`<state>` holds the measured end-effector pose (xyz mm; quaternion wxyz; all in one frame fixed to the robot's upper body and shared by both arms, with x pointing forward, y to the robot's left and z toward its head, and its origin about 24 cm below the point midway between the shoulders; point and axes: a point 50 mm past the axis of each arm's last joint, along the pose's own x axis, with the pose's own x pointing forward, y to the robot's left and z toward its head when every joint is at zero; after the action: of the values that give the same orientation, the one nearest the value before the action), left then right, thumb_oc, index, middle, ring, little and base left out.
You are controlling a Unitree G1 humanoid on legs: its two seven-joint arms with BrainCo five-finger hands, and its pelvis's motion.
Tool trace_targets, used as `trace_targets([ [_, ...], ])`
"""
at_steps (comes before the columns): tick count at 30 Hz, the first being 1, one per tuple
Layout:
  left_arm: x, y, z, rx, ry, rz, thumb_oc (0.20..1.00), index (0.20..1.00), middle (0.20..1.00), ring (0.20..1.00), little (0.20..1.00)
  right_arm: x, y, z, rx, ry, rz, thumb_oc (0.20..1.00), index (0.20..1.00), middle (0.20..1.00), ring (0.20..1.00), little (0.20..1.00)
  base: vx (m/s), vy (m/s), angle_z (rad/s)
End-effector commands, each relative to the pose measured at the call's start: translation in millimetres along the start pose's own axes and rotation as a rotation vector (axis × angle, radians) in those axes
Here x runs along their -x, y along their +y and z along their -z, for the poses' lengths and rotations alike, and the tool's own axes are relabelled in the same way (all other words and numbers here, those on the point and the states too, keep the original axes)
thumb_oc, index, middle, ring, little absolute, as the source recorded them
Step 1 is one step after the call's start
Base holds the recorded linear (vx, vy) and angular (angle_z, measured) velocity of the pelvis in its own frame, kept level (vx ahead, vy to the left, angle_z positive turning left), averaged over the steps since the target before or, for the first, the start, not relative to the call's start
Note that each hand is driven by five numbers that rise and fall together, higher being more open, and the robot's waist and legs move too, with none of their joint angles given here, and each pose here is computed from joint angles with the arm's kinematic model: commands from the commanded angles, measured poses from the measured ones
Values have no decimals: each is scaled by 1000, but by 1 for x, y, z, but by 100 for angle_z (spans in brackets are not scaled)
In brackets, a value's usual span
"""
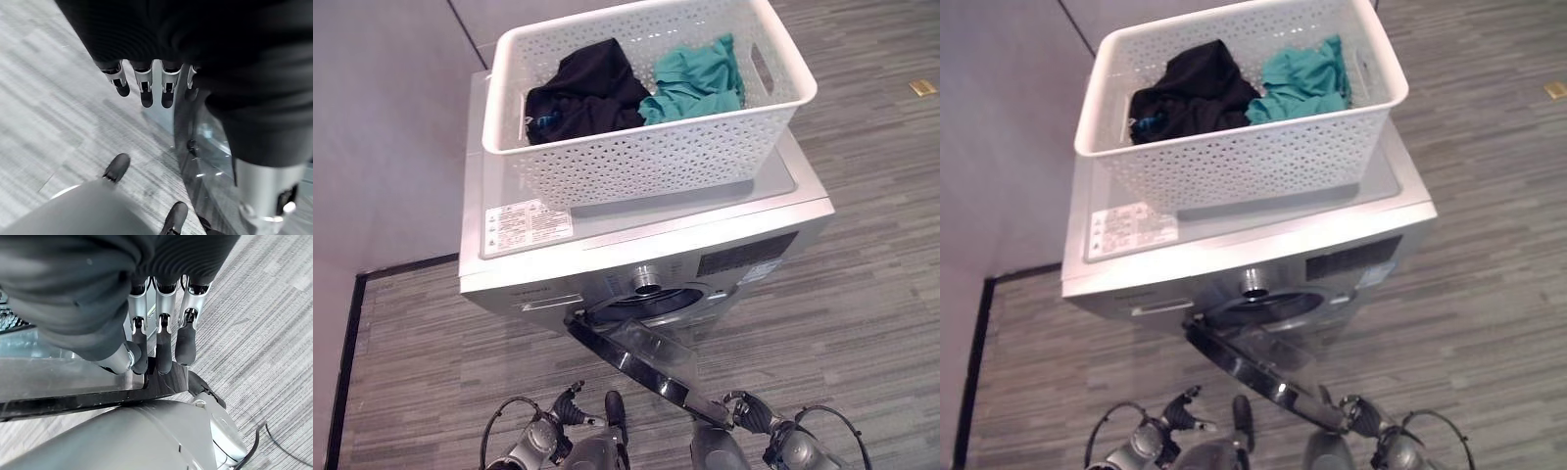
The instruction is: Grab the laundry basket,head to the washer,open it,put in the laundry and shut it.
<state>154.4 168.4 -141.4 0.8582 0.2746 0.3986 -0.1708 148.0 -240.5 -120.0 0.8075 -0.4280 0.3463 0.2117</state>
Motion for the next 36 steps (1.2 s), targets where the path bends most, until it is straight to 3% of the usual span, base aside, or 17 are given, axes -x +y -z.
trace_targets([
  [1, -6, 7, -20, -10, -57, -4, 1000, 1000, 1000, 1000, 1000, 7, 43, 13, 133, 92, -186, 200, 200, 200, 200, 200, -5, -39, 39],
  [5, -6, 22, -40, -44, -138, -40, 1000, 1000, 1000, 1000, 1000, -6, 22, -2, 163, 58, -105, 200, 200, 200, 200, 200, -125, -116, 45],
  [11, 2, 39, -62, -80, -258, -8, 1000, 1000, 1000, 1000, 1000, -21, -20, -21, 147, 27, 38, 200, 200, 200, 200, 200, -191, -133, 190],
  [23, 17, 32, -10, -57, -129, 55, 1000, 1000, 1000, 1000, 1000, -29, -20, -31, 96, 48, 36, 200, 200, 200, 200, 200, -5, 97, 20],
  [30, 22, 41, -19, -83, -187, 54, 1000, 1000, 1000, 1000, 1000, -35, -24, -39, 95, 64, 48, 200, 200, 200, 200, 200, -65, 209, -14],
  [36, 31, 70, -31, -140, -239, 0, 1000, 1000, 1000, 1000, 1000, -40, -35, -49, 47, 53, 93, 200, 200, 200, 200, 200, -108, 106, 29],
])
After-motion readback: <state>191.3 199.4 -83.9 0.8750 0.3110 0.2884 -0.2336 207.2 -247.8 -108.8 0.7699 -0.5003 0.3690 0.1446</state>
